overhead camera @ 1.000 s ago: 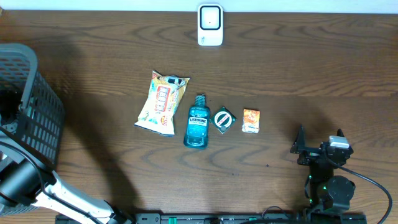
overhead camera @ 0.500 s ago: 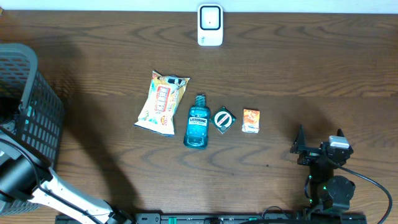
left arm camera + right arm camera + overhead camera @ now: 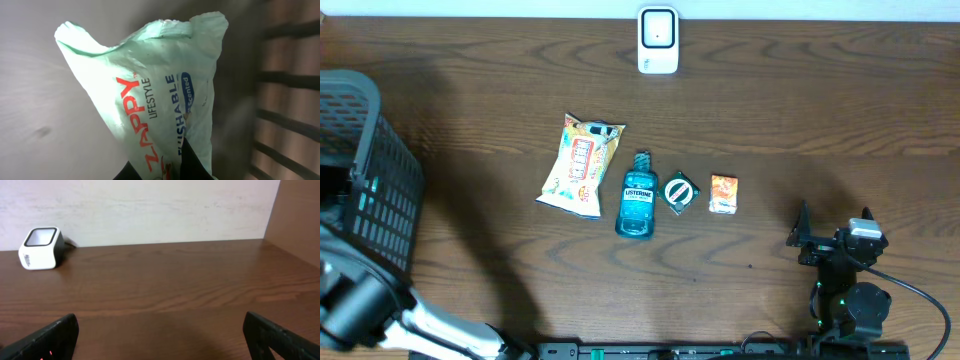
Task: Scan the item barcode
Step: 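Carry the Zappy pack right and set it beside the orange box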
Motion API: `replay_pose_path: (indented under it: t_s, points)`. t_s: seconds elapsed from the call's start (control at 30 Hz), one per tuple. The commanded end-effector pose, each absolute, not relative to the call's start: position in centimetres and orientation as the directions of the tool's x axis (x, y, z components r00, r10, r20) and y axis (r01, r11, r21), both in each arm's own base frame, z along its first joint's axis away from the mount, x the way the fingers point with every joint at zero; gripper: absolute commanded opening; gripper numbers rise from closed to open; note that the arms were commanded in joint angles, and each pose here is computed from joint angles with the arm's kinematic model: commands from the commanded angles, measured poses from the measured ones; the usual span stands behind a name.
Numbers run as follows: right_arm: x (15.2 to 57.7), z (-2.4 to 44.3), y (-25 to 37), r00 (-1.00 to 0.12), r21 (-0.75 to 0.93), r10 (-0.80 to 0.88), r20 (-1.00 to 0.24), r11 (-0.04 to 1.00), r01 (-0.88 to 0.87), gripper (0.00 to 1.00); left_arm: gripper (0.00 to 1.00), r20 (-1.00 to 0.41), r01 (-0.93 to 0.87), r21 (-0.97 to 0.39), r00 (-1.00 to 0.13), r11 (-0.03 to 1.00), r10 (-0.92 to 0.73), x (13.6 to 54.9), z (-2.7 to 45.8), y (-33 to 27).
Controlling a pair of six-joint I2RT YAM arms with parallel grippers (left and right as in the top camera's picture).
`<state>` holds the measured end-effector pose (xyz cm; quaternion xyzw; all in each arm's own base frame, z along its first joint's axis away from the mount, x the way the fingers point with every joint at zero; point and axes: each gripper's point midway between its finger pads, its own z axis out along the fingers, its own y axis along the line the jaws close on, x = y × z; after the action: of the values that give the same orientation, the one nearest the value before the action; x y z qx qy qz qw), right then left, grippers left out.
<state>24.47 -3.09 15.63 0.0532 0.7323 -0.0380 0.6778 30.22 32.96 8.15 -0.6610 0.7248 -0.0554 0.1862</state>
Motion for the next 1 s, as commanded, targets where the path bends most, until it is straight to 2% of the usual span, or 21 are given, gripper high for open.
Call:
replay_pose_path:
  t_s: [0.0, 0.13, 0.2, 0.33, 0.43, 0.6, 0.83, 0.97]
  points:
    - [24.4, 15.6, -3.0, -0.075, 0.009, 0.019, -0.997, 0.992, 0.126, 0.99, 0.07, -0.365, -0.887, -0.448, 0.069, 0.111, -0.928, 28.6, 18.9, 33.7]
    - [24.4, 15.6, -3.0, -0.075, 0.009, 0.019, -0.997, 0.992, 0.126, 0.99, 0.07, -0.419, -0.803, -0.582, 0.158, 0.131, -0.894, 27.6, 26.2, 32.1]
    - [24.4, 15.6, -3.0, -0.075, 0.009, 0.019, -0.997, 0.992, 0.126, 0.99, 0.07, -0.425, -0.727, -0.662, 0.164, 0.183, -0.89, 27.7, 30.0, 29.8]
    - [24.4, 15.6, -3.0, -0.075, 0.009, 0.019, -0.997, 0.992, 0.126, 0.99, 0.07, -0.445, -0.55, -0.756, 0.036, 0.354, -0.895, 29.2, 35.5, 23.4]
    - [24.4, 15.6, -3.0, -0.075, 0.009, 0.019, -0.997, 0.992, 0.126, 0.99, 0.07, -0.497, -0.407, -0.764, -0.125, 0.501, -0.859, 30.5, 38.0, 17.1]
    - [24.4, 15.6, -3.0, -0.075, 0.009, 0.019, -0.997, 0.992, 0.126, 0.99, 0.07, -0.582, -0.19, -0.713, -0.378, 0.675, -0.72, 32.6, 39.2, 6.5]
    - [24.4, 15.6, -3.0, -0.075, 0.009, 0.019, -0.997, 0.992, 0.126, 0.99, 0.07, -0.598, -0.046, -0.626, -0.612, 0.778, -0.517, 35.5, 36.0, -6.1]
    - [24.4, 15.6, -3.0, -0.075, 0.009, 0.019, -0.997, 0.992, 0.126, 0.99, 0.07, -0.587, 0.077, -0.602, -0.718, 0.795, -0.375, 37.0, 33.3, -13.9]
